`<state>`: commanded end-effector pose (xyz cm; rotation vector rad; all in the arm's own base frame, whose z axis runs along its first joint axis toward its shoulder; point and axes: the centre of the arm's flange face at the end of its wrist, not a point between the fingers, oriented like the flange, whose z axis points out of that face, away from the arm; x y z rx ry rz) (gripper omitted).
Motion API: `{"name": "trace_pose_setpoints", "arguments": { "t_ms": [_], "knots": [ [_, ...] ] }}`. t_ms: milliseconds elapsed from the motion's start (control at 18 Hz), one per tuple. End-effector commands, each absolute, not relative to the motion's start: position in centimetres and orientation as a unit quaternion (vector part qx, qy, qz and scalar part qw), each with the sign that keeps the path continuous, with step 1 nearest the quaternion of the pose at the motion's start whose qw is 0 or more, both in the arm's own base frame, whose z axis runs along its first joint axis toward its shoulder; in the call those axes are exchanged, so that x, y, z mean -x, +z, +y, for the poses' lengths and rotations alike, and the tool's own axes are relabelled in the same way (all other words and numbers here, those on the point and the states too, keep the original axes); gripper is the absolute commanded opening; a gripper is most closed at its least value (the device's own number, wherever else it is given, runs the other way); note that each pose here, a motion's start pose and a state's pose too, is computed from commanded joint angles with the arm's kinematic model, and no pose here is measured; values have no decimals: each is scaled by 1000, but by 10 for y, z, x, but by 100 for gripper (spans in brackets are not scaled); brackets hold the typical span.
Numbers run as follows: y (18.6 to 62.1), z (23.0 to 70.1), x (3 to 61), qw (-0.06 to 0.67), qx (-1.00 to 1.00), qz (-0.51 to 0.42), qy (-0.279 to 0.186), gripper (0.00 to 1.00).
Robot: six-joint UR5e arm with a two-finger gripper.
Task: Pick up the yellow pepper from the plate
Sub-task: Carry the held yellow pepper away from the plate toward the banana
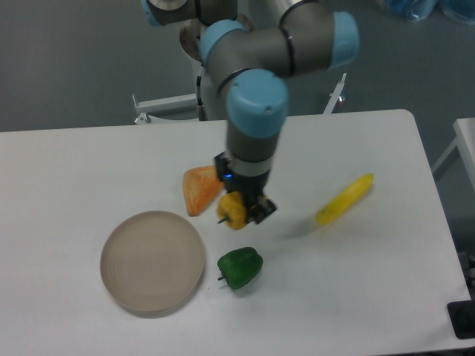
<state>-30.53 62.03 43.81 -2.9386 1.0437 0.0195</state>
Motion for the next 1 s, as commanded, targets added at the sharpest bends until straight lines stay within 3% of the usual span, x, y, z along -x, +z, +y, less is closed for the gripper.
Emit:
{"name": "trace_pose_setpoints", "arguments": {
  "t_ms": [444,1000],
  "knots": [
    [421,583,379,-3,922,387,1,12],
    [405,584,388,-1,917,398,-9,12]
  ]
}}
